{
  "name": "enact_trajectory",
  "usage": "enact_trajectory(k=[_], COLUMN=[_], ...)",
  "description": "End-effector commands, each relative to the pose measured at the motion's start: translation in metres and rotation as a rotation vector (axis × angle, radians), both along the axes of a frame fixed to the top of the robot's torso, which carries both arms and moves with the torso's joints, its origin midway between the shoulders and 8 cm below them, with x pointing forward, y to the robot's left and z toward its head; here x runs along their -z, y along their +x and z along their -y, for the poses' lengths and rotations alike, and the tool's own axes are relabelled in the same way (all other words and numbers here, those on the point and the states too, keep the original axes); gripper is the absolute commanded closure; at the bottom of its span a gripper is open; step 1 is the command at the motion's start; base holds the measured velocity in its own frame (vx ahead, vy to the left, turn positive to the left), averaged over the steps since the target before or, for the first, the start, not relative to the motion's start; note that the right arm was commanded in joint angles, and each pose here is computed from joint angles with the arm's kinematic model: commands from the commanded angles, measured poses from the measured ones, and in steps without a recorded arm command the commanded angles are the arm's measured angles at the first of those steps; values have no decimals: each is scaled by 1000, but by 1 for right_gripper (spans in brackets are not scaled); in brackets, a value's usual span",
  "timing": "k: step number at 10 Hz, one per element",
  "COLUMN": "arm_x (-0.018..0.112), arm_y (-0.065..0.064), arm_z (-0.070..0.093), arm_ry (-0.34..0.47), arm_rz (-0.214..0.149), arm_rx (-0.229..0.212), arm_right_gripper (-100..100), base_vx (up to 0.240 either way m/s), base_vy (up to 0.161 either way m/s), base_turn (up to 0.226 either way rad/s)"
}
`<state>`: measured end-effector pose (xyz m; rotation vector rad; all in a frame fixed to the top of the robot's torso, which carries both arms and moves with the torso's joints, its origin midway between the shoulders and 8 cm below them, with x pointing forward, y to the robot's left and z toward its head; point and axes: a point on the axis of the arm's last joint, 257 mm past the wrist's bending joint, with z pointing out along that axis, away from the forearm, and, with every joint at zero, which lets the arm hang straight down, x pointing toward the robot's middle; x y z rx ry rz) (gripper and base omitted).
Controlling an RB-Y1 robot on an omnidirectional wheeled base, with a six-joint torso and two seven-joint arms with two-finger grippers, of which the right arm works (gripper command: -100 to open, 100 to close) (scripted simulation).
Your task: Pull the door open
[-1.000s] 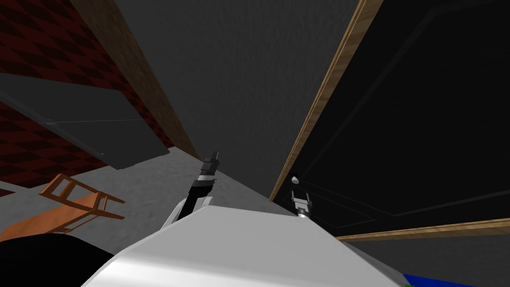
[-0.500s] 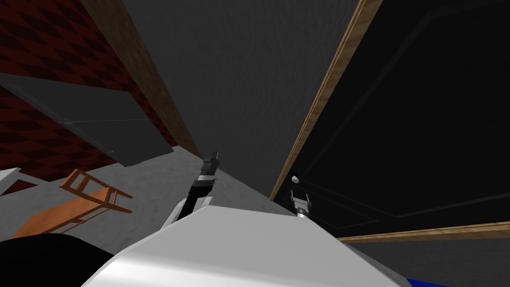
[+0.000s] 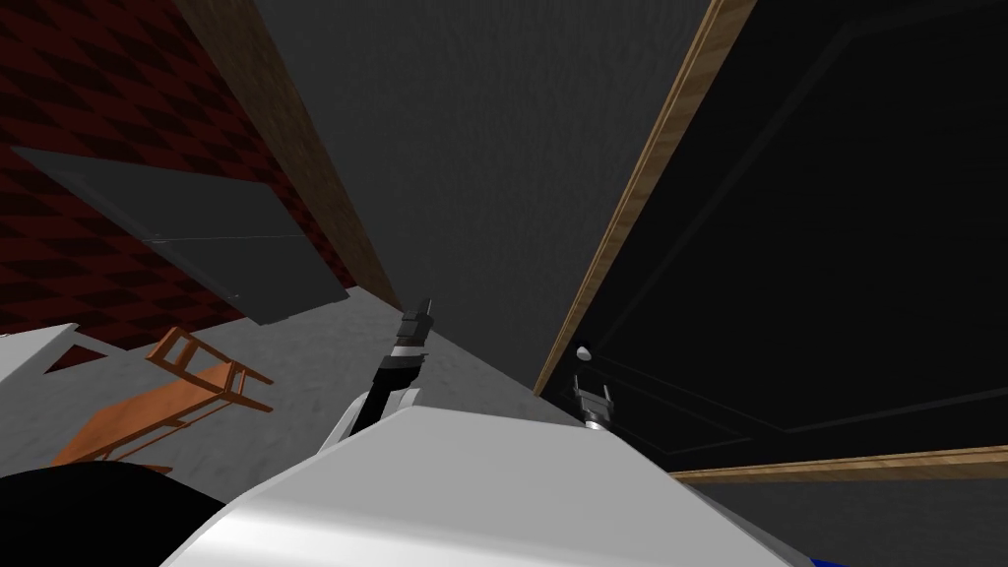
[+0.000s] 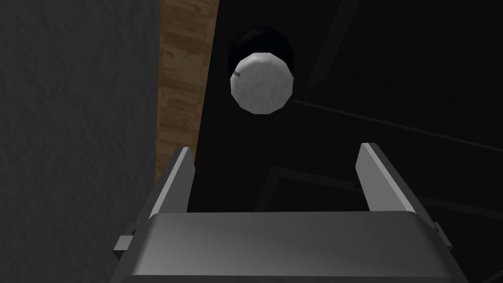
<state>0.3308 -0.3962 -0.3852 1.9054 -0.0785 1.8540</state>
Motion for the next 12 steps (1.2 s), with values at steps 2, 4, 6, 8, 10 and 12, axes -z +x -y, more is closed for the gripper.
enact_trajectory(k=[2, 4, 6, 8, 10, 12], arm_x=[2, 3, 5, 6, 6, 8], arm_y=[0, 0, -1, -1, -1, -6], arm_z=[-2, -3, -5, -6, -6, 15], arm_ry=[83, 153, 220, 272, 273, 277], arm_rz=[25, 45, 65, 80, 81, 82], arm_rx=[3, 6, 9, 12, 12, 28], arm_right_gripper=[-100, -100, -100, -100, -100, -100], base_vx=[-23, -29, -26, -21, -14, 155], base_vy=[-6, -12, -9, -5, -2, -3], base_turn=[21, 35, 35, 22, 13, 81])
